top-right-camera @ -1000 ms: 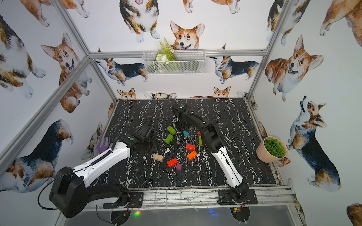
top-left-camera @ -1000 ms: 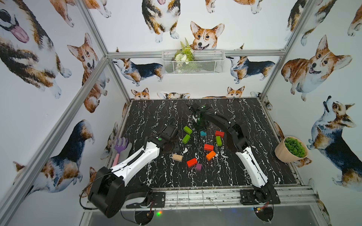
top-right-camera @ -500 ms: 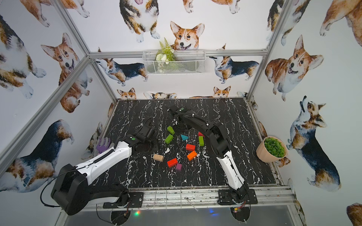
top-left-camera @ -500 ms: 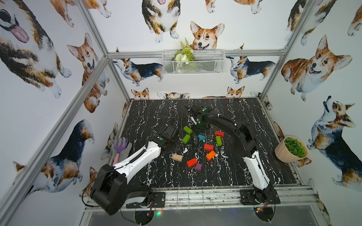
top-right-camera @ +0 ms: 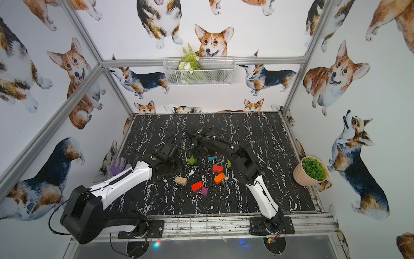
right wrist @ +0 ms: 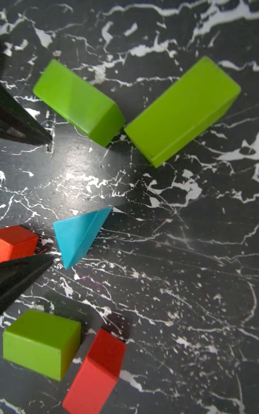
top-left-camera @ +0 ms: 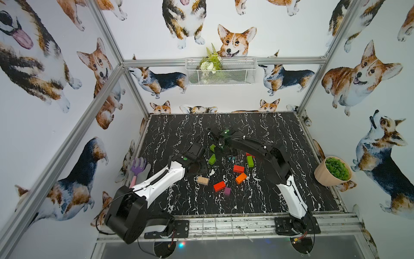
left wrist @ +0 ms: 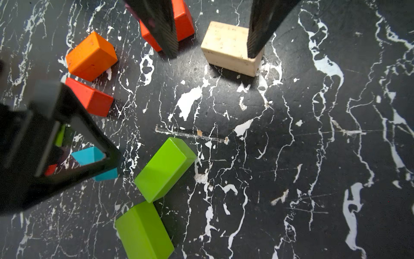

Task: Assemble a heart with building blocks
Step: Adjust the building block at the center of the board.

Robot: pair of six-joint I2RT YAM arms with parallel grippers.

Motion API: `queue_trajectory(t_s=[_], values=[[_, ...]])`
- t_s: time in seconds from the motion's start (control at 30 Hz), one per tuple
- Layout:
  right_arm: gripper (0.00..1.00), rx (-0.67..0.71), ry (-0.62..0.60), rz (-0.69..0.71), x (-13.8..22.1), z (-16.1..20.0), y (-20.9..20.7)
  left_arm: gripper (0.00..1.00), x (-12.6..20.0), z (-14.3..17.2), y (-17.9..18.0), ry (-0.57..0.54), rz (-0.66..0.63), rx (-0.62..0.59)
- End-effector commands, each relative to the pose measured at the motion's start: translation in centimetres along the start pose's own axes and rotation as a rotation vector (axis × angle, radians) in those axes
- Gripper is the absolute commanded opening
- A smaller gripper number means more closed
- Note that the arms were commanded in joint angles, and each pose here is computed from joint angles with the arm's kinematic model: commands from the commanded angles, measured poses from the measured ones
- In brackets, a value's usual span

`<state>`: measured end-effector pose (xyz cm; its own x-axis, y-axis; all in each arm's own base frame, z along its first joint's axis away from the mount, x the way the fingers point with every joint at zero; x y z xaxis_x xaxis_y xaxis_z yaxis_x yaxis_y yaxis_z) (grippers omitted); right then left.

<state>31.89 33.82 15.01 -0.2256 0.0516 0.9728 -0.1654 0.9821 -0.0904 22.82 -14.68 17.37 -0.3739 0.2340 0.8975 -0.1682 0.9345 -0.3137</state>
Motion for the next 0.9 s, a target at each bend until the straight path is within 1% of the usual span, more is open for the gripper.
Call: queue_trajectory(t_s=[0.0,0.1,0.2,0.27,0.37,0.6,0.73,0.8,0.87], values=[[0.76,-0.102,0.067,0.098,-1.0,0.5,-1.6,0.54,0.5,-0.2,-0.1,-0.013,0.004,0.005],[0.75,-0.128,0.072,0.109,-1.5,0.5,-2.0,0.54,0.6,-0.2,0.0,-0.016,0.004,0.006],[0.75,-0.129,0.053,0.075,-1.7,0.4,-1.7,0.54,0.7,-0.2,0.0,-0.021,0.001,0.003],[0.74,-0.131,0.065,0.068,-2.1,0.0,-1.6,0.54,0.7,-0.3,0.0,-0.018,-0.001,0.0],[0.65,-0.137,0.073,0.054,-2.6,-0.4,-1.7,0.54,0.5,-0.4,-0.1,-0.013,-0.003,-0.004],[0.64,-0.143,0.075,0.07,-3.3,-1.1,-2.4,0.54,0.3,-0.5,-0.2,-0.014,-0.001,-0.006],[0.55,-0.132,0.071,0.057,-3.6,-1.6,-2.6,0.54,0.2,-0.5,-0.3,-0.014,-0.002,-0.007],[0.57,-0.116,0.084,0.043,-3.5,-1.7,-2.5,0.54,0.2,-0.5,-0.3,-0.013,-0.001,-0.007],[0.61,-0.103,0.093,0.045,-3.3,-1.6,-2.4,0.54,0.1,-0.5,-0.2,-0.011,-0.001,-0.005]])
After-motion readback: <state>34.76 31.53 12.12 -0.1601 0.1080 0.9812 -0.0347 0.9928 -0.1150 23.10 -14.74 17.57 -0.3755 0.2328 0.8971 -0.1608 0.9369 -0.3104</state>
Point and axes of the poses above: each gripper's point midway between its finger pads, its own x axis back along the fingers, its own y axis along the line the jaws close on, z = x × y, the point moved 9 cm from there along x, back along the fingers, and after that the axes turned 2 degrees about x, right-handed, at the moved point
